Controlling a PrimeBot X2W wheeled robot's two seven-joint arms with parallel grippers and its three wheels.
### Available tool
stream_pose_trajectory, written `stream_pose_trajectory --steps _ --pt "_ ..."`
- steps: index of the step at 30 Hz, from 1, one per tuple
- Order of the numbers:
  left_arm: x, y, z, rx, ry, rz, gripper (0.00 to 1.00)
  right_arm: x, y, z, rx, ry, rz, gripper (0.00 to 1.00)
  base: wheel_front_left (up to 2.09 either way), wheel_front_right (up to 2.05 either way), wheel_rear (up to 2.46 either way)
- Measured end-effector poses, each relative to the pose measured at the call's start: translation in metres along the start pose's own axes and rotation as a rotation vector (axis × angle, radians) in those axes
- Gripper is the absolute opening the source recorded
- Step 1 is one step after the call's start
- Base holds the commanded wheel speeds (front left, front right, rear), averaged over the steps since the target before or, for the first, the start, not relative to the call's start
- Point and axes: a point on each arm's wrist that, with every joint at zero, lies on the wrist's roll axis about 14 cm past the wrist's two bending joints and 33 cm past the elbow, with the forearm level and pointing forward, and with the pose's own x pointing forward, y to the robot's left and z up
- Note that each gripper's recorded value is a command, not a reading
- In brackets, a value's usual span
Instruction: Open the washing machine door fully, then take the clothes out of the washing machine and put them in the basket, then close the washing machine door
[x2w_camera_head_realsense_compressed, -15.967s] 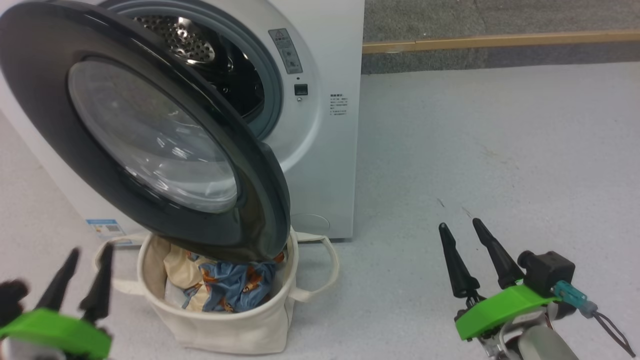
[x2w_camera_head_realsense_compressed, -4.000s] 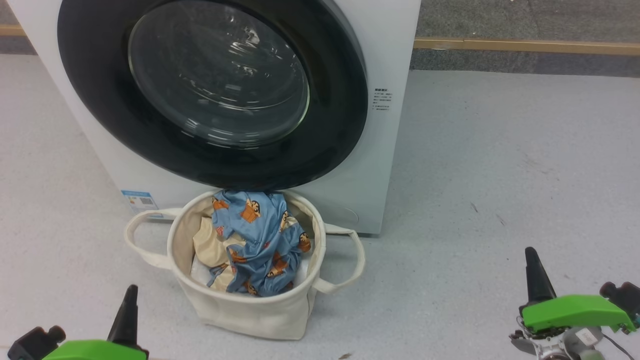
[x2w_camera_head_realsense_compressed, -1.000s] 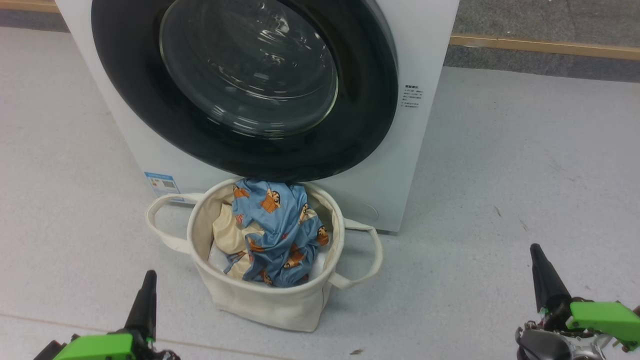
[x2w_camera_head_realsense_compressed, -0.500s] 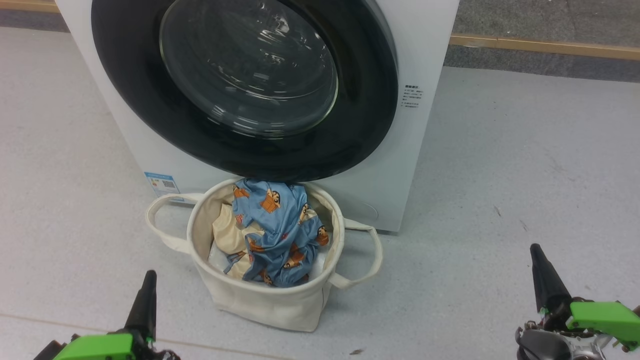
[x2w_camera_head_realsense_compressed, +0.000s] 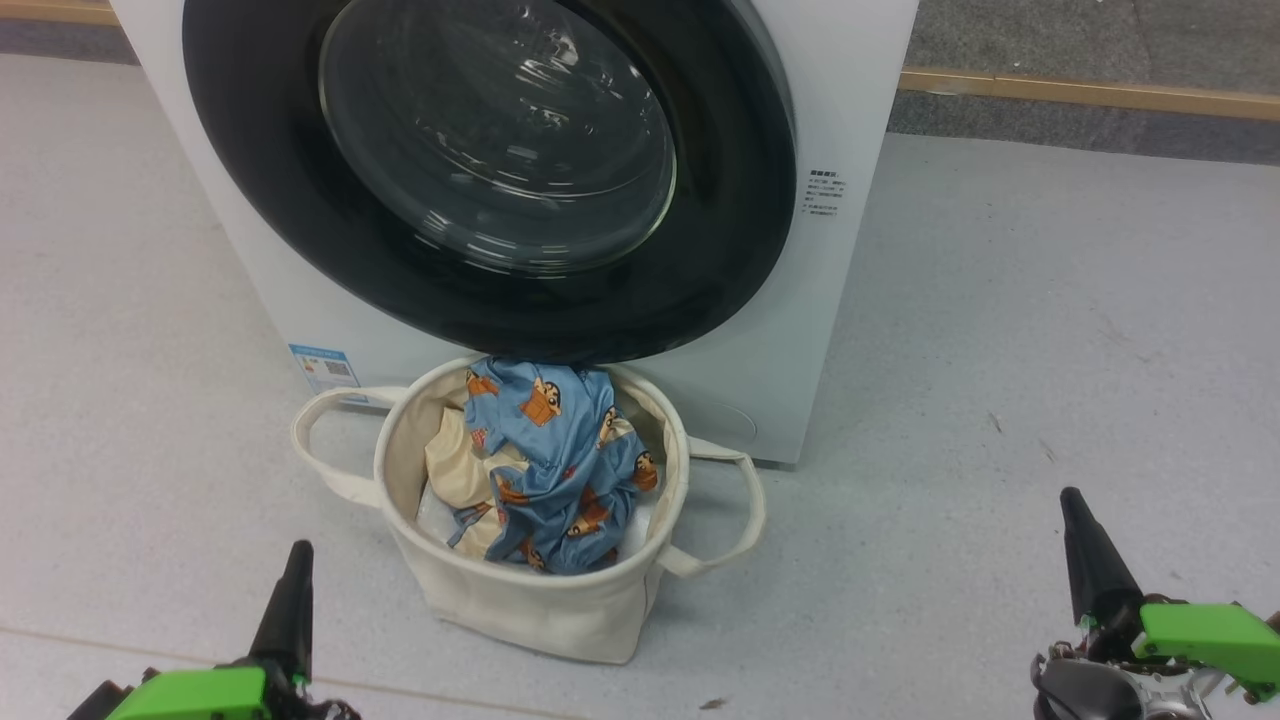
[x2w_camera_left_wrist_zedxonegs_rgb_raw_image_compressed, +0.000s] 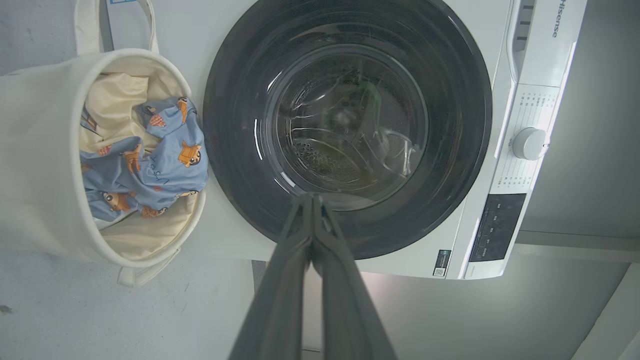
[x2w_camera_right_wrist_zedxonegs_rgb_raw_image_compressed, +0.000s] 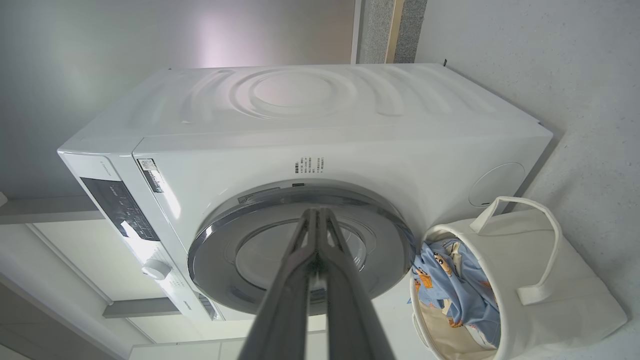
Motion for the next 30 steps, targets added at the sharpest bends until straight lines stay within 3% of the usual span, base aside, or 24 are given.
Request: stream_pose_trajectory --steps 30 --pt "0.0000 0.0000 -0.0001 0.000 0.000 0.000 0.00 0.0000 0.0000 0.0000 0.000 0.000 0.000 0.00 0.00 0.00 0.00"
